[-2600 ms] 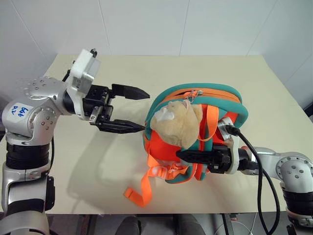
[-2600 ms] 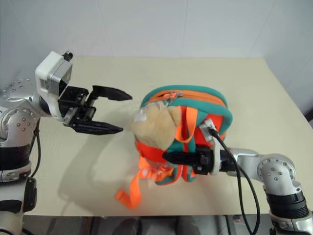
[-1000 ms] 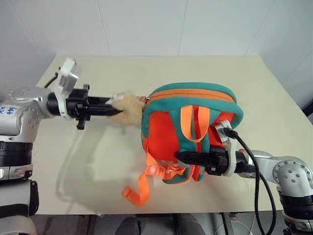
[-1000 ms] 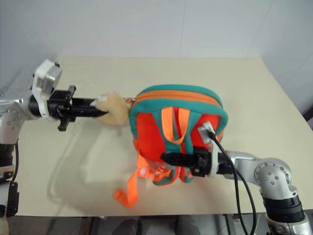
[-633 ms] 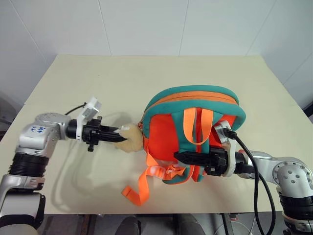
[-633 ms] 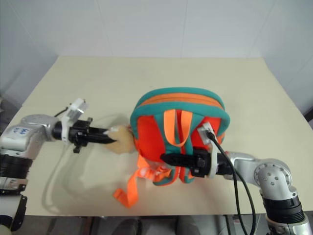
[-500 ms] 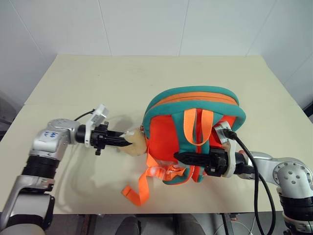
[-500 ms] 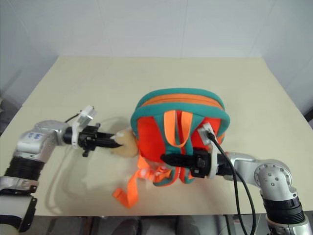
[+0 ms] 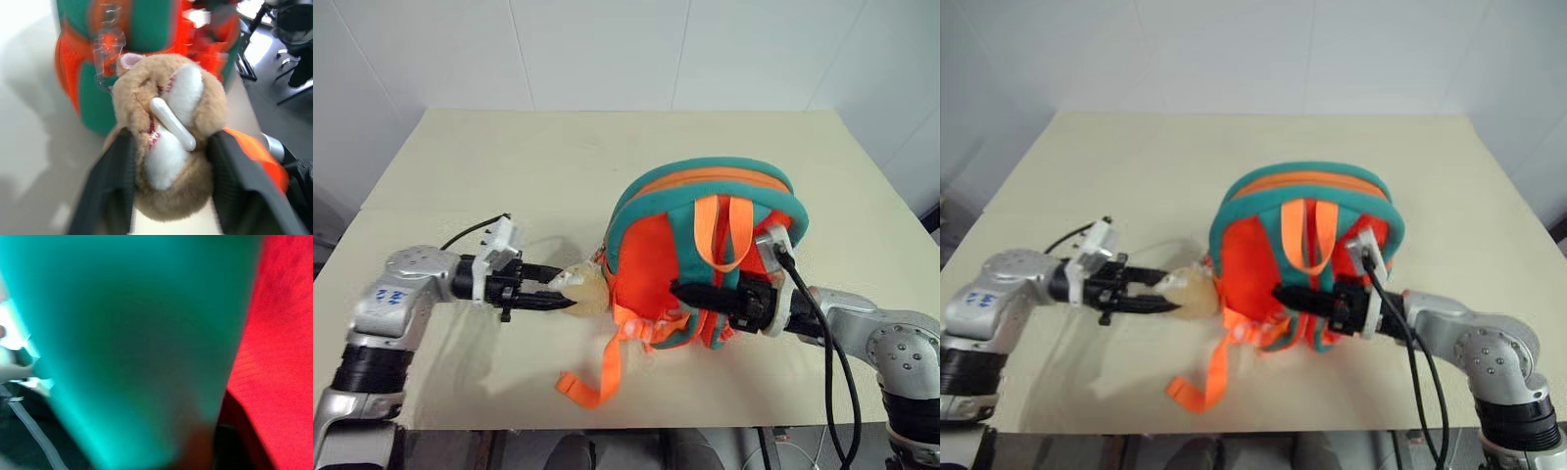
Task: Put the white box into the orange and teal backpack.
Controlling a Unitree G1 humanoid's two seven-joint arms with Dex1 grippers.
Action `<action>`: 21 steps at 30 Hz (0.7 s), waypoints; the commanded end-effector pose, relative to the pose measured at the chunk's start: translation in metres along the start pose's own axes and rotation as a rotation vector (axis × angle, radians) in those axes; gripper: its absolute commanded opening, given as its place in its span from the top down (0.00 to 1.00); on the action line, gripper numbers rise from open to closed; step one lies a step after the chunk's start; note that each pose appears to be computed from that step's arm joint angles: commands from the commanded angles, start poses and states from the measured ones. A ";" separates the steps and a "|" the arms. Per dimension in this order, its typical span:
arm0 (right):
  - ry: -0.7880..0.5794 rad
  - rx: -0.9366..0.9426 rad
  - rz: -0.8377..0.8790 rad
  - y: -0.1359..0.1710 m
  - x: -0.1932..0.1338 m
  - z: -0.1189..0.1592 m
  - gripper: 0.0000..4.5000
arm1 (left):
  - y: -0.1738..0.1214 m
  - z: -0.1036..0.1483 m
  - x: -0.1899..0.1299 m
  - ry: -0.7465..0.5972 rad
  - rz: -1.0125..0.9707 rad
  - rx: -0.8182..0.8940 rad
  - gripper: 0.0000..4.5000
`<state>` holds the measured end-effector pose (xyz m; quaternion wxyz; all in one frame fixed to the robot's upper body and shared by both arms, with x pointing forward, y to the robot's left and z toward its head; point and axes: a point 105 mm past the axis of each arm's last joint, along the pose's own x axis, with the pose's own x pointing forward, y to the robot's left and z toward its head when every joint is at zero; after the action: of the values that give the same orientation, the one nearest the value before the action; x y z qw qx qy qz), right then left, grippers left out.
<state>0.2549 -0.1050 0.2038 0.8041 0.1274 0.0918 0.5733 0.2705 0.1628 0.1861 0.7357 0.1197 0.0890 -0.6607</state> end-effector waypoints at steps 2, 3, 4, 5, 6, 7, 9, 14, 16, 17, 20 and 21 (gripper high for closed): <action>-0.022 -0.182 -0.061 -0.002 -0.016 0.019 0.27 | -0.014 0.010 -0.004 -0.003 0.022 0.081 0.15; -0.009 -0.205 -0.085 -0.006 -0.024 0.021 0.20 | -0.016 0.010 -0.006 -0.004 0.034 0.087 0.09; 0.003 -0.217 -0.104 -0.009 -0.030 0.021 0.12 | -0.017 0.010 -0.007 -0.006 0.044 0.089 0.01; 0.019 -0.228 -0.127 -0.013 -0.038 0.022 0.05 | -0.019 0.009 -0.008 -0.007 0.049 0.083 0.00; 0.036 -0.242 -0.149 -0.017 -0.045 0.021 0.01 | -0.021 0.008 -0.008 -0.008 0.054 0.082 0.00; 0.064 -0.260 -0.173 -0.020 -0.053 0.020 0.01 | -0.022 0.008 -0.007 -0.016 0.057 0.074 0.00; 0.110 -0.283 -0.199 -0.025 -0.064 0.016 0.01 | -0.023 0.007 -0.006 -0.027 0.060 0.062 0.00; 0.134 -0.296 -0.273 -0.037 -0.089 0.015 0.01 | -0.029 -0.002 -0.001 -0.025 0.041 0.028 0.00; 0.139 -0.327 -0.325 -0.046 -0.102 0.014 0.01 | -0.028 -0.002 0.000 -0.041 0.056 0.027 0.00; 0.147 -0.342 -0.342 -0.049 -0.107 0.013 0.01 | -0.028 -0.002 0.000 -0.049 0.064 0.028 0.00; 0.186 -0.429 -0.366 -0.056 -0.125 0.010 0.01 | -0.025 -0.007 -0.004 -0.089 0.126 0.035 0.00; 0.199 -0.444 -0.366 -0.057 -0.128 0.010 0.01 | -0.024 -0.009 -0.005 -0.096 0.140 0.036 0.00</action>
<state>0.2672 -0.2298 0.1877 0.8836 -0.0864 0.0725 0.4545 0.2463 0.1645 0.1710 0.7736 0.0984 0.0587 -0.6233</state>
